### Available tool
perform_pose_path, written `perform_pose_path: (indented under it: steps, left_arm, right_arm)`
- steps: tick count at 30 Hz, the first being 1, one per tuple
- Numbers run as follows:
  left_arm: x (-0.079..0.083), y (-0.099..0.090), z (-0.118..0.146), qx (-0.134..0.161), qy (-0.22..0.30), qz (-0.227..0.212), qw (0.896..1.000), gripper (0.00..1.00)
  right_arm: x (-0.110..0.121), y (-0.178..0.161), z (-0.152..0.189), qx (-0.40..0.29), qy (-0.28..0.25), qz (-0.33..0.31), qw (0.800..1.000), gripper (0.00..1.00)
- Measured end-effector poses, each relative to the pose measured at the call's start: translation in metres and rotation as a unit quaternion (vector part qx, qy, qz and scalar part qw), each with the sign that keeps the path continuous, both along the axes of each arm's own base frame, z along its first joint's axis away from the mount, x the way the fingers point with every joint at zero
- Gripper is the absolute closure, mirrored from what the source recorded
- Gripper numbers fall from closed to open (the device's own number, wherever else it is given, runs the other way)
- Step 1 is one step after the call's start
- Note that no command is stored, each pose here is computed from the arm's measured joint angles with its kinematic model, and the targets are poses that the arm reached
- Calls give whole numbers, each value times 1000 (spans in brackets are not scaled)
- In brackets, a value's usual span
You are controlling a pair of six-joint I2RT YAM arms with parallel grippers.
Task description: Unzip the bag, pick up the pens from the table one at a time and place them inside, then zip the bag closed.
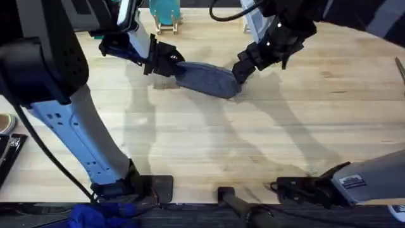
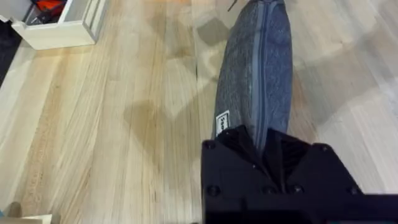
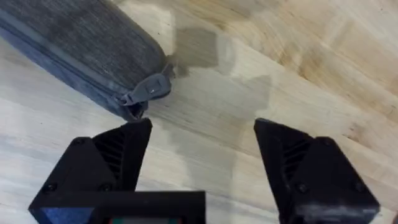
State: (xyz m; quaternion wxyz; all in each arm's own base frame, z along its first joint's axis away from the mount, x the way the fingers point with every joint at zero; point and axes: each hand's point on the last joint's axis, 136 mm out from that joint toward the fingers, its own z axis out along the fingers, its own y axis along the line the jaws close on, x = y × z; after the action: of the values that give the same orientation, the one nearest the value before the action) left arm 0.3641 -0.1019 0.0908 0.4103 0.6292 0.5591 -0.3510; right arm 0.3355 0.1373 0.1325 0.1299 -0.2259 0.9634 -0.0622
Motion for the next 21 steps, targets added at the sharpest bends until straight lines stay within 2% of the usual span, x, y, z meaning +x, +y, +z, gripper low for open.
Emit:
perform_pose_path:
  steps: [1, 4, 8, 9, 16, 21]
  left_arm:
    - [0, 0, 0, 0, 0, 0, 1000, 929]
    - [0, 0, 0, -1, -1, 0, 1000, 676]
    - [0, 0, 1, -2, 0, 1, 1000, 74]
    - [0, 0, 1, -3, 1, 2, 1000, 28]
    - [-9, -1, 8, -4, 40, 0, 999, 6]
    - [-5, 2, 27, 8, 49, -6, 999, 6]
  right_arm:
    - [0, 0, 0, 0, 0, 0, 1000, 5]
    - [0, 0, 0, 0, 0, 0, 1000, 5]
    - [0, 0, 0, 0, 0, 0, 1000, 6]
    - [0, 0, 0, 0, 0, 0, 1000, 6]
    - [0, 0, 0, 8, -2, -24, 1000, 5]
    - [-2, 0, 15, 22, -21, -32, 999, 6]
